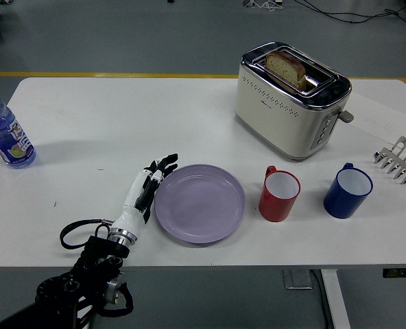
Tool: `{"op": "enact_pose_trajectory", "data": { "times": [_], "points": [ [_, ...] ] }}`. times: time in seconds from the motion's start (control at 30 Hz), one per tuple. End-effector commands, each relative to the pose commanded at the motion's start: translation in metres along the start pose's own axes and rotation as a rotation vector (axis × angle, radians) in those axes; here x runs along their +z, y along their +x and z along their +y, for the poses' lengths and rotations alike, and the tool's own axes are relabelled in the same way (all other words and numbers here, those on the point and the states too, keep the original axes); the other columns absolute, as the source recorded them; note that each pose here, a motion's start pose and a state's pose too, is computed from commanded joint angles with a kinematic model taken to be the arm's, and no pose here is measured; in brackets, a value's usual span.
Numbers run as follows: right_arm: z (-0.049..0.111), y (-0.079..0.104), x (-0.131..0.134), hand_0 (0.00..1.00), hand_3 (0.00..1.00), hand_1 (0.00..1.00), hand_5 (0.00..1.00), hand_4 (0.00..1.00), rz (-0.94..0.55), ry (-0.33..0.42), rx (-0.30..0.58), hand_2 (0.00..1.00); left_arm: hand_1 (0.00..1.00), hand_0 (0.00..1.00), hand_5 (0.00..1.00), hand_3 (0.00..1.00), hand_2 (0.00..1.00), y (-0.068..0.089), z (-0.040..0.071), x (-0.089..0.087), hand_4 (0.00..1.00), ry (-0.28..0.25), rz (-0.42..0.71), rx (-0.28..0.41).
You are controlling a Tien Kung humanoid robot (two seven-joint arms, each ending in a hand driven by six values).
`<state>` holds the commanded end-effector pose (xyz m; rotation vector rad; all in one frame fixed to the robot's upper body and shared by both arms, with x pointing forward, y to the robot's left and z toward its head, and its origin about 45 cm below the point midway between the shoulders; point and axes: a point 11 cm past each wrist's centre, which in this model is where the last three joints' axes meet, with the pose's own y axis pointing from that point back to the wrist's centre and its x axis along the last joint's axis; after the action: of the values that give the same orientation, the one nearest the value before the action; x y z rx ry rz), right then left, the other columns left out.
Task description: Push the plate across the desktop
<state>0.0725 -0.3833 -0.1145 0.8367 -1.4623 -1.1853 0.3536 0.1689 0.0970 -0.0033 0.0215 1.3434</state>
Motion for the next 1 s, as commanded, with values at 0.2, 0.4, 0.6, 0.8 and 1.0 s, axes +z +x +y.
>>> {"op": "enact_pose_trajectory", "data": {
  "times": [0.2, 0.4, 0.6, 0.8, 1.0],
  "points": [
    [0.0, 0.0, 0.001, 0.513, 0.541, 0.482, 0.266, 0.144, 0.001, -0.002, 0.001, 0.582, 0.863, 0.855, 0.947, 0.804, 0.892, -0.006, 0.0, 0.001, 0.454, -0.004, -0.002, -0.022],
    [0.0, 0.0, 0.0, 0.513, 0.541, 0.482, 0.267, 0.144, 0.0, 0.001, 0.0, 0.582, 0.863, 0.856, 0.943, 0.807, 0.892, -0.01, -0.002, 0.004, 0.456, -0.012, 0.002, -0.031],
    [0.0, 0.0, -0.001, 0.513, 0.541, 0.482, 0.266, 0.144, -0.003, 0.004, -0.001, 0.581, 0.864, 0.855, 0.941, 0.808, 0.892, -0.007, -0.004, 0.007, 0.456, -0.019, 0.003, -0.021],
    [0.001, 0.0, -0.003, 0.513, 0.541, 0.482, 0.264, 0.144, -0.004, 0.007, -0.002, 0.581, 0.864, 0.854, 0.939, 0.808, 0.892, 0.005, -0.006, 0.01, 0.456, -0.031, 0.012, 0.031],
    [0.001, 0.0, -0.005, 0.513, 0.54, 0.482, 0.266, 0.143, -0.004, 0.012, -0.001, 0.581, 0.85, 0.837, 0.942, 0.792, 0.882, 0.035, -0.009, 0.02, 0.46, -0.07, 0.029, 0.163]
  ]
}}
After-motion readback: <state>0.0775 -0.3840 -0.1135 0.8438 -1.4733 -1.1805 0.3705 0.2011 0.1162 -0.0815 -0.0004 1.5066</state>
